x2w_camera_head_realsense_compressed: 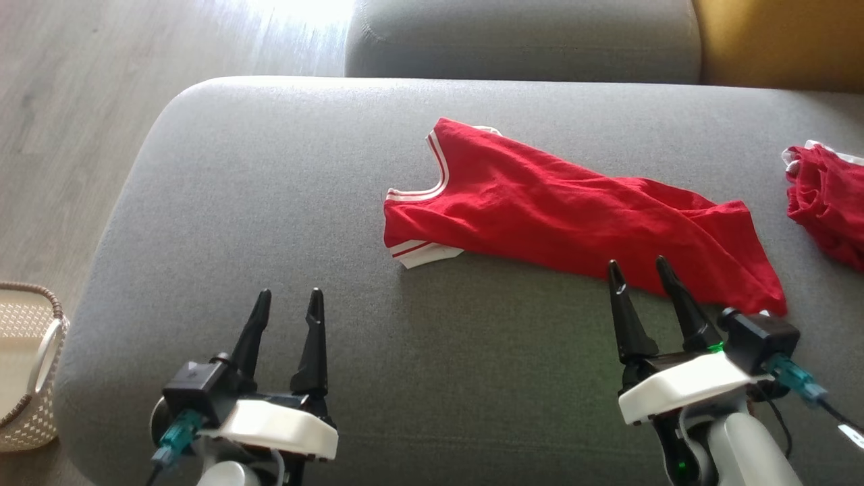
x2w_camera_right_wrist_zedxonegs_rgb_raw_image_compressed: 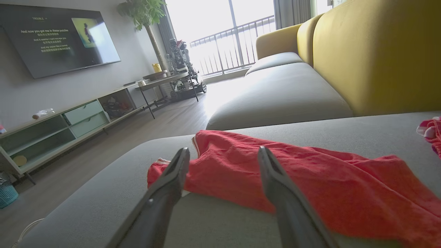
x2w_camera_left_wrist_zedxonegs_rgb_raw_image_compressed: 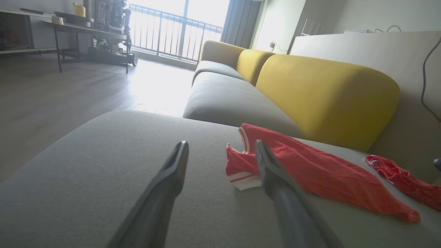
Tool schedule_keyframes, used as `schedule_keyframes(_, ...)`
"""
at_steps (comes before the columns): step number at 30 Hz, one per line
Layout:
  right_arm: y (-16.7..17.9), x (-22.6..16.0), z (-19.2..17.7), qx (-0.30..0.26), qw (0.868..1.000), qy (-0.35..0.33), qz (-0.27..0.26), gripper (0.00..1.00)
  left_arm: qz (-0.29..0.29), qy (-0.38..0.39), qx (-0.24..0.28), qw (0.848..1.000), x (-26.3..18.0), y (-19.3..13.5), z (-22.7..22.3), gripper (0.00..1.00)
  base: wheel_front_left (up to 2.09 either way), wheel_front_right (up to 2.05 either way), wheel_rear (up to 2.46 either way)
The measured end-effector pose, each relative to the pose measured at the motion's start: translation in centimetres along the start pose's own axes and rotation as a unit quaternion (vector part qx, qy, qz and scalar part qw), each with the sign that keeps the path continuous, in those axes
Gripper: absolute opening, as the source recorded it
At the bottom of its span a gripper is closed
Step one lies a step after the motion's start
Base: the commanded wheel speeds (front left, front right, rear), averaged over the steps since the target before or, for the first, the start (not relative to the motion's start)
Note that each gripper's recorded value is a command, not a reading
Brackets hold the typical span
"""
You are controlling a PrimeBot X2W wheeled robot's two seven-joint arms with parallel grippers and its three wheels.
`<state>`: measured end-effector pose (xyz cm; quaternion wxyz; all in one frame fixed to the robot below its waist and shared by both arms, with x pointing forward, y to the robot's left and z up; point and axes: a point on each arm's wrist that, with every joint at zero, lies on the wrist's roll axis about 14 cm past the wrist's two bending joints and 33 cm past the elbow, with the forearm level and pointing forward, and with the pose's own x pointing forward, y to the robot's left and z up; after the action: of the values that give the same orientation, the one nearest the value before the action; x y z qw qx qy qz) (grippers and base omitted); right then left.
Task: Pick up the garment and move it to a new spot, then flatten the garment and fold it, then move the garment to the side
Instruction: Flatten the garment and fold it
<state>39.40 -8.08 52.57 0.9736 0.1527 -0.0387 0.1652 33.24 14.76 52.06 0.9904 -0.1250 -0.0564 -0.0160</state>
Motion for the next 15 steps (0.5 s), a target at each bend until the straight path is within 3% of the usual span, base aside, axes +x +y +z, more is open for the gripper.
schedule_keyframes(15,1.1,0.5,0.7,-0.006,1.000,-0.003,0.018,1.00,0.003,0.000,0.000,1.000,-0.4,0.1,0.0,1.00,0.00,0.00,0.00)
